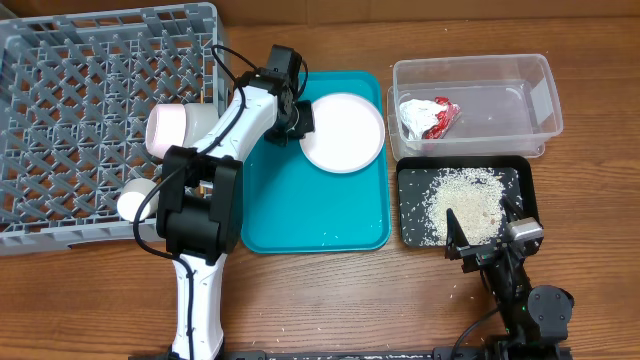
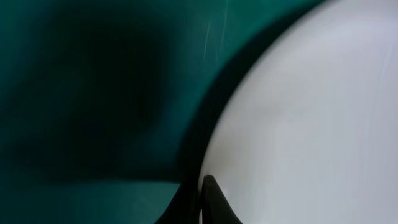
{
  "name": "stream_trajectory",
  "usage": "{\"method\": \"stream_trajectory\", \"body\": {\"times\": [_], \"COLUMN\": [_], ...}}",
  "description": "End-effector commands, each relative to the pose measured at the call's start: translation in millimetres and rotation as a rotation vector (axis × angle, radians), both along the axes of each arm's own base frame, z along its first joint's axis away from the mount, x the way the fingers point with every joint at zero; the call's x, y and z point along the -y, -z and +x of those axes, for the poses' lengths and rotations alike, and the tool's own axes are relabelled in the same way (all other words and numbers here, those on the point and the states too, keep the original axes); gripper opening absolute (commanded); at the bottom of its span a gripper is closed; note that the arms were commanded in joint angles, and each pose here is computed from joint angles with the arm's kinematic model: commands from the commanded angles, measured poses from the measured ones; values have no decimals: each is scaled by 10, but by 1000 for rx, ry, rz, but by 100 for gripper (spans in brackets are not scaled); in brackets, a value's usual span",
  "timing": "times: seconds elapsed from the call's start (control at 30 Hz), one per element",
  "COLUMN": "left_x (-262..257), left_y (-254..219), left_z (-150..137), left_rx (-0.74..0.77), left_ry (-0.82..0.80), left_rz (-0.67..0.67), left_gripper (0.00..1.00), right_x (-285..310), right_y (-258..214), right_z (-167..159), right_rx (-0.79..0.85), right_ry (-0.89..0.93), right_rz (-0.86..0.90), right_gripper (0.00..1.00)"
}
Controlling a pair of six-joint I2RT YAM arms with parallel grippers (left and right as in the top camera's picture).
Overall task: Sort waste into correct bins and load items into the dishwasher
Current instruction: 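Lift the white plate and stand it upright in the dish rack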
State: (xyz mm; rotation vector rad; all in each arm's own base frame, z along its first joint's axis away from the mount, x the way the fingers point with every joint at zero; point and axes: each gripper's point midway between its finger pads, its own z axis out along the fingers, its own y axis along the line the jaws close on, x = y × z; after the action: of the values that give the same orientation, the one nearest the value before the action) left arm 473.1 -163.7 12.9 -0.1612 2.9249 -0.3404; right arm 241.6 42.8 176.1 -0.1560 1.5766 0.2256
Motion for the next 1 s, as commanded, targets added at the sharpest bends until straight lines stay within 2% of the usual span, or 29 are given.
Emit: {"method": "stream_trajectory", "body": {"times": [0.0,0.13,0.27,0.43,0.6,0.7,0.8,0.97], "left_x": [-35,-119,-508,-1258,-2073,-2368,-2491,-2621], "left_y": [-143,-660,-1420,-2494,-3335,-3760,-4018,-3981], "left_z": [-42,-49,-134,-572,-1171,-1373,-1443,-1396], "left_rx": [5,71,205,386,489,551,561,483], "left_ry": [44,55,-14,-166,-359,-473,-513,-492], "left_rz": [18,17,177,481,901,1132,1314,1412], "left_gripper": [4,4,4,4,4,4,4,4], "right_x": [10,10,10,10,10,10,10,10], "right_y": [7,7,8,8,8,8,8,8], "right_z": [1,1,1,1,1,1,1,1], "right_rx": [8,8,7,7,7,7,7,7], "right_ry": [5,5,5,5,5,5,5,5], "right_rz": [4,4,4,4,4,4,4,4], "right_gripper": [100,100,100,100,100,100,100,100]}}
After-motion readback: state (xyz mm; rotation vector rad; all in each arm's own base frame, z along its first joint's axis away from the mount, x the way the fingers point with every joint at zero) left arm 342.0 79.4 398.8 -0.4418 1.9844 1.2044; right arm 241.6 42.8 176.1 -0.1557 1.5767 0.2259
